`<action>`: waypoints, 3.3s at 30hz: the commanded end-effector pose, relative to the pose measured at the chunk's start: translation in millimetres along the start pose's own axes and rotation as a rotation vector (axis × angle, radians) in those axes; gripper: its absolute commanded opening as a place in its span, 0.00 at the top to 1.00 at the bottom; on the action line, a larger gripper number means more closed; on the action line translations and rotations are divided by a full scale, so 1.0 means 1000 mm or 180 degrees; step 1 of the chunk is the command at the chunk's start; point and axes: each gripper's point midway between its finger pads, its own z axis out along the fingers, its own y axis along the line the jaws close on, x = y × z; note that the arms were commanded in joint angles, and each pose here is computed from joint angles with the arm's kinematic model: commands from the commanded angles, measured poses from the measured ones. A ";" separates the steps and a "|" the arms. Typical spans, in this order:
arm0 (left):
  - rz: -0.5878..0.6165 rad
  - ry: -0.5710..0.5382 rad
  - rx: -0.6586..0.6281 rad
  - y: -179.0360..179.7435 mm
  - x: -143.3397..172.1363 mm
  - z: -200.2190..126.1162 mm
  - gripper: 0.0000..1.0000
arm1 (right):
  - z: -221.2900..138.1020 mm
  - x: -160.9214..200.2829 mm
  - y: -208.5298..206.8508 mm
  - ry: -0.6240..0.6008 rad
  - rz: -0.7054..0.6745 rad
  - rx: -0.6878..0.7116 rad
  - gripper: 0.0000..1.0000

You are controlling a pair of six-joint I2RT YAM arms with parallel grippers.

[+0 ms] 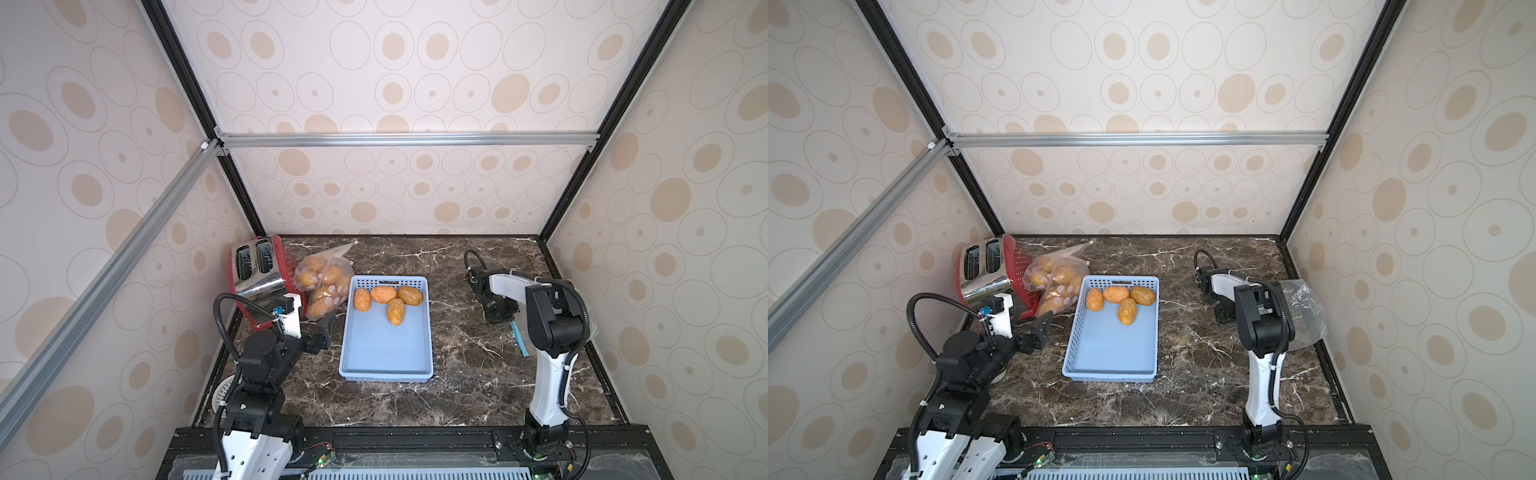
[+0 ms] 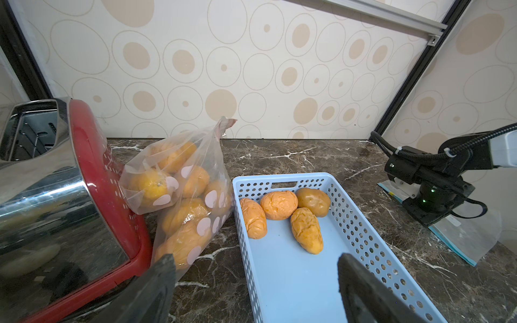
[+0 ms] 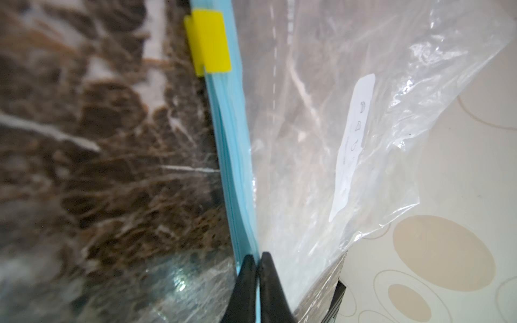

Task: Put the potatoes into a zipper bag and zip it
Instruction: Pick up the zipper food storage bag at the center of the board, then open the zipper of the food storage bag.

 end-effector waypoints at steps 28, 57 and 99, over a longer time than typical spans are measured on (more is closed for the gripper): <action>-0.0484 -0.0035 0.0889 -0.070 -0.059 0.030 0.28 | -0.270 0.015 0.093 -0.1144 0.0382 -0.4192 1.00; -0.0794 0.0817 0.1614 -0.225 0.058 0.188 0.43 | -0.297 0.037 0.116 -0.1247 0.0109 -0.4403 1.00; -0.1205 0.0923 0.1837 -0.238 0.070 0.186 1.00 | -0.279 0.025 0.122 -0.1958 -0.0298 -0.3050 0.75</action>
